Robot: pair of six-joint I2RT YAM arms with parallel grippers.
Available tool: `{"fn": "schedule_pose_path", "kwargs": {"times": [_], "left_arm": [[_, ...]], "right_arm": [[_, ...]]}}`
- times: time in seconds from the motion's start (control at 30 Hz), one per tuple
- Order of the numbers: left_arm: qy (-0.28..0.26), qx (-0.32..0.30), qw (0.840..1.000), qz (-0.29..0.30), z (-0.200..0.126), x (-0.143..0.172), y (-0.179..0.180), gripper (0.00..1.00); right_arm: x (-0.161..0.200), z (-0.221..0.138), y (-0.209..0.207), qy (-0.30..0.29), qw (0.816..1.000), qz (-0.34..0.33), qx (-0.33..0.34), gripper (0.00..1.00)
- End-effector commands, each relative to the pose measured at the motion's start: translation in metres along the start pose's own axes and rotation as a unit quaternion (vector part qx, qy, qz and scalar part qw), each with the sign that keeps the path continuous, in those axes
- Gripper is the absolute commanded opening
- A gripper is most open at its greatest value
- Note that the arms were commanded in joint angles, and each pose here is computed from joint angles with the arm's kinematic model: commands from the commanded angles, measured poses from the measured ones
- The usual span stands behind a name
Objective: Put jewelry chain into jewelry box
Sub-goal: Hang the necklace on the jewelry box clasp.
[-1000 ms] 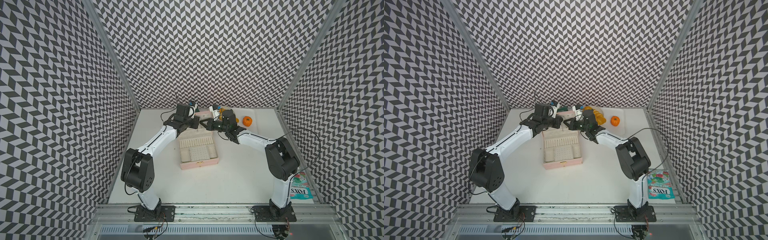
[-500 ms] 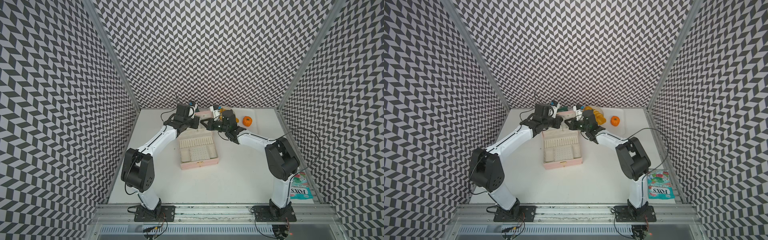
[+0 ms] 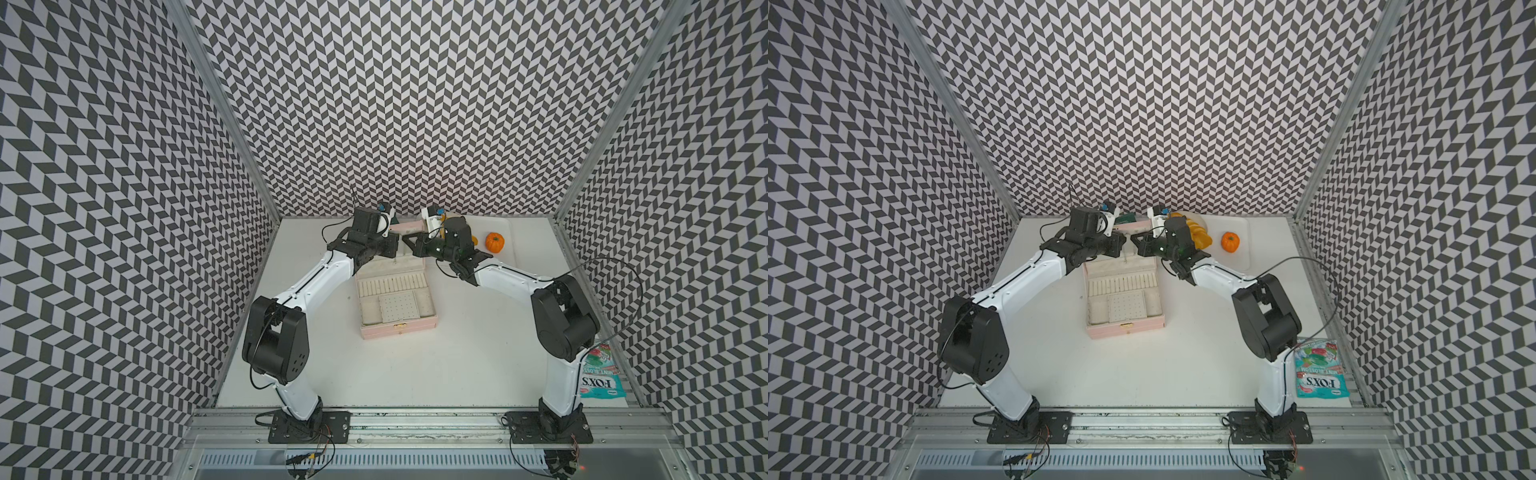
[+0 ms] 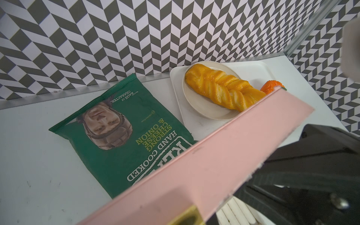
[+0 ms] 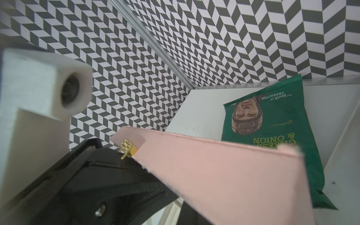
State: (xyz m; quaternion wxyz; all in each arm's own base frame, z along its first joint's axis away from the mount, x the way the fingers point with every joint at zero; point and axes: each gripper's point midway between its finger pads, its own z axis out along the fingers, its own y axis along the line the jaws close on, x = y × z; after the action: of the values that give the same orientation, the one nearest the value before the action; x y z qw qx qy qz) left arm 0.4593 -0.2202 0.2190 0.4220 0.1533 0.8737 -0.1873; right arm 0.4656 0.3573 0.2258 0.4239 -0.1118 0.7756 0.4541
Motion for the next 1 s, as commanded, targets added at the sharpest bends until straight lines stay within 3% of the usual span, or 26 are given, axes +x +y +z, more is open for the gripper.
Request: {"fn": "schedule_pose_path", "kwargs": {"times": [0.0, 0.87, 0.97], "left_arm": [[-0.001, 0.001, 1.0, 0.0, 0.002, 0.0, 0.001, 0.0], [-0.002, 0.008, 1.0, -0.002, 0.003, -0.001, -0.001, 0.0], [-0.001, 0.009, 1.0, -0.001, 0.003, -0.001, -0.001, 0.05]], "right_arm": [[-0.021, 0.002, 0.009, -0.029, 0.999, -0.023, -0.007, 0.0], [0.037, 0.007, -0.03, 0.019, 1.0, -0.005, 0.025, 0.0], [0.037, 0.008, -0.029, 0.019, 1.0, -0.005, 0.024, 0.0]]}}
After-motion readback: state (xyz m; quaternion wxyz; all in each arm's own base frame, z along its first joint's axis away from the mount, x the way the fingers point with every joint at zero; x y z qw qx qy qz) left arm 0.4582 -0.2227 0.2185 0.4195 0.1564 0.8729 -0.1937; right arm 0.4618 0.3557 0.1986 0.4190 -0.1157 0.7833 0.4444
